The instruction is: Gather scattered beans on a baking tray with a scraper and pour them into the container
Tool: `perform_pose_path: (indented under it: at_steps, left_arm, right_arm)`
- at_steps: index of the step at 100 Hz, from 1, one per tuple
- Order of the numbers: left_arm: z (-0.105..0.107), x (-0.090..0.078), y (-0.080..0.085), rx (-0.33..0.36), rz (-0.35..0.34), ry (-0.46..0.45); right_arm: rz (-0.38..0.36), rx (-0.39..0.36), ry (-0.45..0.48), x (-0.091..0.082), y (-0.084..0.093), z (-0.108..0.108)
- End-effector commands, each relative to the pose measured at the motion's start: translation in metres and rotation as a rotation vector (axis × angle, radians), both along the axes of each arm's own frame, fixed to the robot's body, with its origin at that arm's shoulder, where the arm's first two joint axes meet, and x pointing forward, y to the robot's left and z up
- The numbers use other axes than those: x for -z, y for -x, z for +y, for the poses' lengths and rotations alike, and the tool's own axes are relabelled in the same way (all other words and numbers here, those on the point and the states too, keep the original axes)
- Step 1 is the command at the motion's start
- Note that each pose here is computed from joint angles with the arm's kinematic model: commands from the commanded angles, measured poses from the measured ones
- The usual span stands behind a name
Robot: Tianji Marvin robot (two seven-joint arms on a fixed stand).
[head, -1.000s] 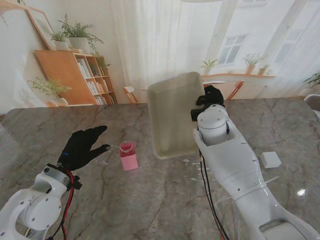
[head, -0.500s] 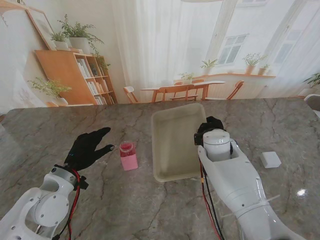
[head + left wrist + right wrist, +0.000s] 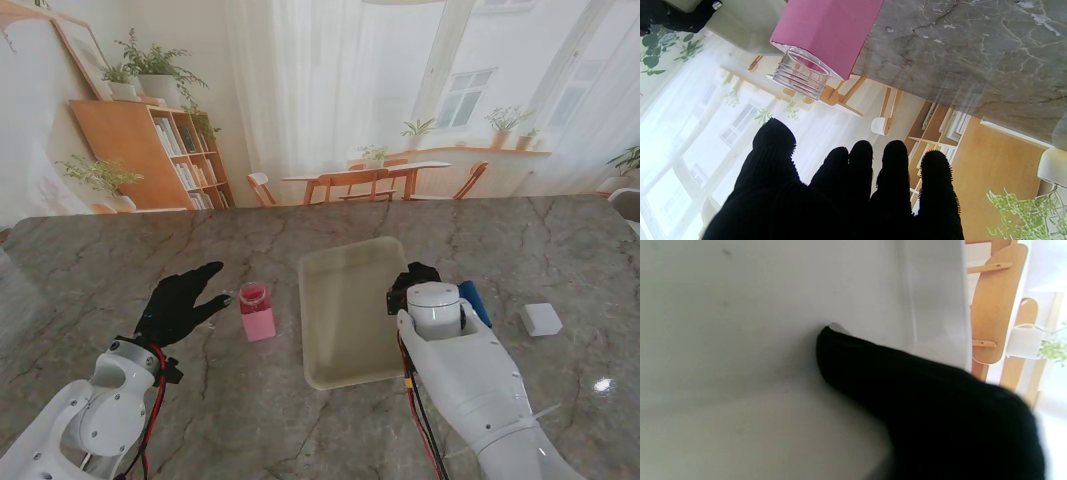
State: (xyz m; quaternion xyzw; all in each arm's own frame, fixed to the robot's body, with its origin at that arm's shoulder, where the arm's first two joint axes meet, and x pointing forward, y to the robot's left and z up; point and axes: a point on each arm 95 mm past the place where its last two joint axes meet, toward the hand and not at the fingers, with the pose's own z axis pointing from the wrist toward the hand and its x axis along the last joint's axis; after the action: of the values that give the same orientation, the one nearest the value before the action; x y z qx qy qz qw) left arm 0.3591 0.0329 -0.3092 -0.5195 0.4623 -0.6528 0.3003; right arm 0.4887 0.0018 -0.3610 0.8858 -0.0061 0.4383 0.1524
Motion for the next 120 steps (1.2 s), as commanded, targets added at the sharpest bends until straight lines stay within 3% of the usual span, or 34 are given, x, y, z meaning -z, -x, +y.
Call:
perform_pose_path:
  at_steps: [1,50,78,120]
  left_arm:
    - [-0.001,0.003,0.002,-0.004,0.005,0.007]
    - [-0.001,0.002,0.005,-0.01,-0.003,0.007]
    - [-0.001,0.002,0.007,-0.013,-0.009,0.008]
    - [0.0,0.001,0.01,-0.016,-0.016,0.013]
  right_arm:
    - [0.021,-0.019,-0.022,0.007,0.004,0.004]
    - [0.029,-0.147,0.024,0.016,0.007,-0.004]
    - [-0.015,-0.221,0.049,0.01,0.008,-0.005]
    - [-0.12,-0.412,0.145,-0.004,0.011,0.002]
